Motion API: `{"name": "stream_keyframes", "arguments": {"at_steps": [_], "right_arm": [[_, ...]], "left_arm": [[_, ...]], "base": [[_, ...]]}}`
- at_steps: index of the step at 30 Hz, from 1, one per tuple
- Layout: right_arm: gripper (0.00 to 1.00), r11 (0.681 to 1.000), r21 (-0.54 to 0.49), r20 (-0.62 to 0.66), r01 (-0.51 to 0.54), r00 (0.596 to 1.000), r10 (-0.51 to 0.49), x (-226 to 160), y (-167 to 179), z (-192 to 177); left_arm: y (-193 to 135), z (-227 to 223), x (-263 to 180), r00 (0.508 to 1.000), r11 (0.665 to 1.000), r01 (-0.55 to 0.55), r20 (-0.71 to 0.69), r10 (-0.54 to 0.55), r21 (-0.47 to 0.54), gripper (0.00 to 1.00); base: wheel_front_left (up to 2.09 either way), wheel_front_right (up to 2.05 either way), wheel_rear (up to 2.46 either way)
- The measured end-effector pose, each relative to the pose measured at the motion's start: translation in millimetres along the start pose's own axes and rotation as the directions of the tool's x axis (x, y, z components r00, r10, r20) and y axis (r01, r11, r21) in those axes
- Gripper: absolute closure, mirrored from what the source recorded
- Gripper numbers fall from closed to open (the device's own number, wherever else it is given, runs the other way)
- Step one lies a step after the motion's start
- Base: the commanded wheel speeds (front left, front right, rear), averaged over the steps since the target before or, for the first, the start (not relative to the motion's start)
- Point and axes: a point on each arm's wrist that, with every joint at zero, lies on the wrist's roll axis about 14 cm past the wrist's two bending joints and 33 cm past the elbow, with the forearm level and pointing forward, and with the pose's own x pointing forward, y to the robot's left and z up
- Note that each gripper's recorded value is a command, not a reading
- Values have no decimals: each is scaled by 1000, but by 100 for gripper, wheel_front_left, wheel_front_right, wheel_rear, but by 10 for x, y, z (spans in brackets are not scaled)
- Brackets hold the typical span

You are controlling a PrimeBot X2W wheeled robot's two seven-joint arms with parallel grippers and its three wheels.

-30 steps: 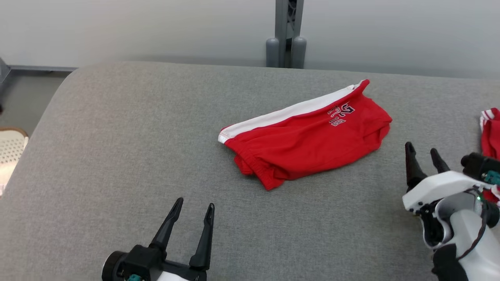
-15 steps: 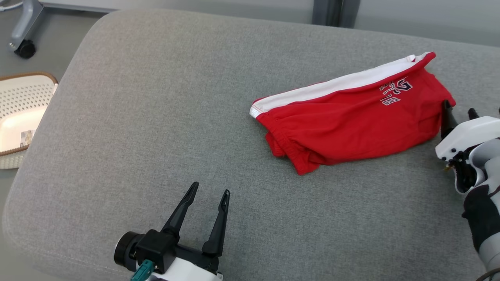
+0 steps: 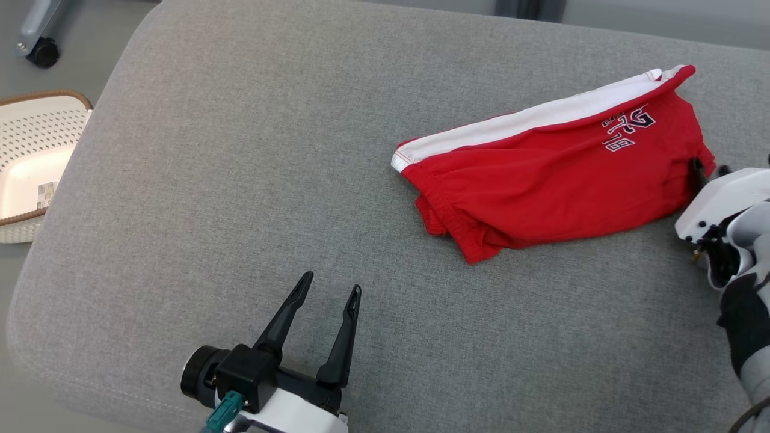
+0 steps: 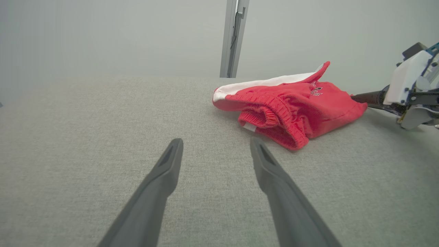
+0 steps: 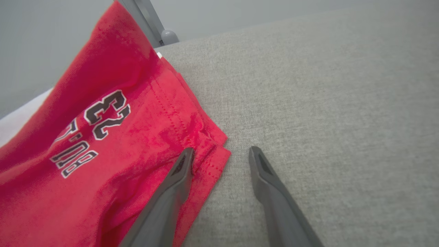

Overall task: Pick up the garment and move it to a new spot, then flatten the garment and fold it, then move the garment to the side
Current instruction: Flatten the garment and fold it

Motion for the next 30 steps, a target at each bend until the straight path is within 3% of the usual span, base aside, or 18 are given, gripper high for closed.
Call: {"name": "stream_keyframes", "arguments": {"at_steps": [12, 18, 30], "right_arm": [[100, 998, 66, 135, 13, 991, -22, -176, -13, 164], [100, 991, 125, 163, 44, 985, -65, -354, -151, 27], [100, 964, 217, 197, 155, 960, -199, -927, -733, -315]], "left_arm": [[-93, 85, 46, 999, 999, 36, 30, -36, 6, 0], [-160, 123, 44, 997, 998, 59, 43, -59, 6, 0], [-430, 165, 98, 986, 988, 153, 62, -153, 12, 0]], "base": [[0, 0, 0], [0, 0, 0], [0, 0, 0]]}}
